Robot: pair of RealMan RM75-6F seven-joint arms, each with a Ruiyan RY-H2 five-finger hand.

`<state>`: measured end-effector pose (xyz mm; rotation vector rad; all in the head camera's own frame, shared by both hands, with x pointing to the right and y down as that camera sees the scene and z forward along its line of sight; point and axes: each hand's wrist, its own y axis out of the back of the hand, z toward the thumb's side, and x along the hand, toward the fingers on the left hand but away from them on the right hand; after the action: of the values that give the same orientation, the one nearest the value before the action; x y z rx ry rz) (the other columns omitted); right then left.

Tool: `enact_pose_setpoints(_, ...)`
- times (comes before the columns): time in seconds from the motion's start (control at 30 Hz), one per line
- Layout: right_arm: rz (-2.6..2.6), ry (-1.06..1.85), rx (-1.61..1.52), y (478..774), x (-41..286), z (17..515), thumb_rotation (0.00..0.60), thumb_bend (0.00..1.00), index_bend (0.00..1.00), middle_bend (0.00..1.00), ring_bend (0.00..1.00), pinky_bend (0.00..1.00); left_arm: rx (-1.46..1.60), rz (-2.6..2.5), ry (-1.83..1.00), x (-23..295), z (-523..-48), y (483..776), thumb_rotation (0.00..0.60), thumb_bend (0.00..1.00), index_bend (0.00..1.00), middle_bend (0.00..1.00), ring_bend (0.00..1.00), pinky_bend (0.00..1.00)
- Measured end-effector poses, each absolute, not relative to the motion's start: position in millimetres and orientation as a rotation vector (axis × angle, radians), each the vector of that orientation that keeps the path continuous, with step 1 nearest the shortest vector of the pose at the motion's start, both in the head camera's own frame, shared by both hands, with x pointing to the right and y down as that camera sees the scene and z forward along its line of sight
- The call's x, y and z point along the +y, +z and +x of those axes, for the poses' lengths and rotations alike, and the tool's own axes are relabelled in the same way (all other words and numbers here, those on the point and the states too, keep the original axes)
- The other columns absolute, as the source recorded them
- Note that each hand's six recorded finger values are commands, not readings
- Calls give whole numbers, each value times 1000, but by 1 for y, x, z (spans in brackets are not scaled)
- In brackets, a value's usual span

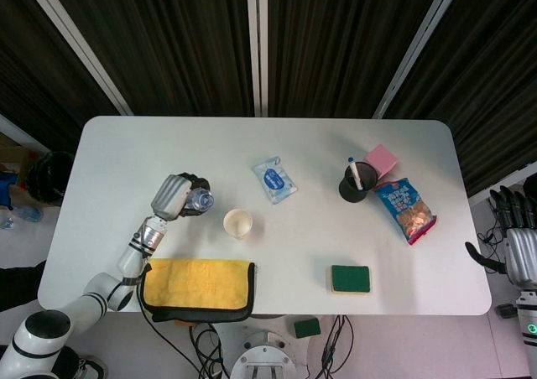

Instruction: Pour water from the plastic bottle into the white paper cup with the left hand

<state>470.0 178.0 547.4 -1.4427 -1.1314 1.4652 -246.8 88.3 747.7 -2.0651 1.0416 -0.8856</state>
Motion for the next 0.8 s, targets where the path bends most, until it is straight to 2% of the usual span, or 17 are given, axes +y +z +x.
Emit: enact_pose_setpoints(0.8, -1453, 1498, -1133, 554, 180, 478, 540, 197, 0, 0, 0, 0, 789, -1795, -916, 98, -227, 752, 600, 335, 723, 700, 655, 580)
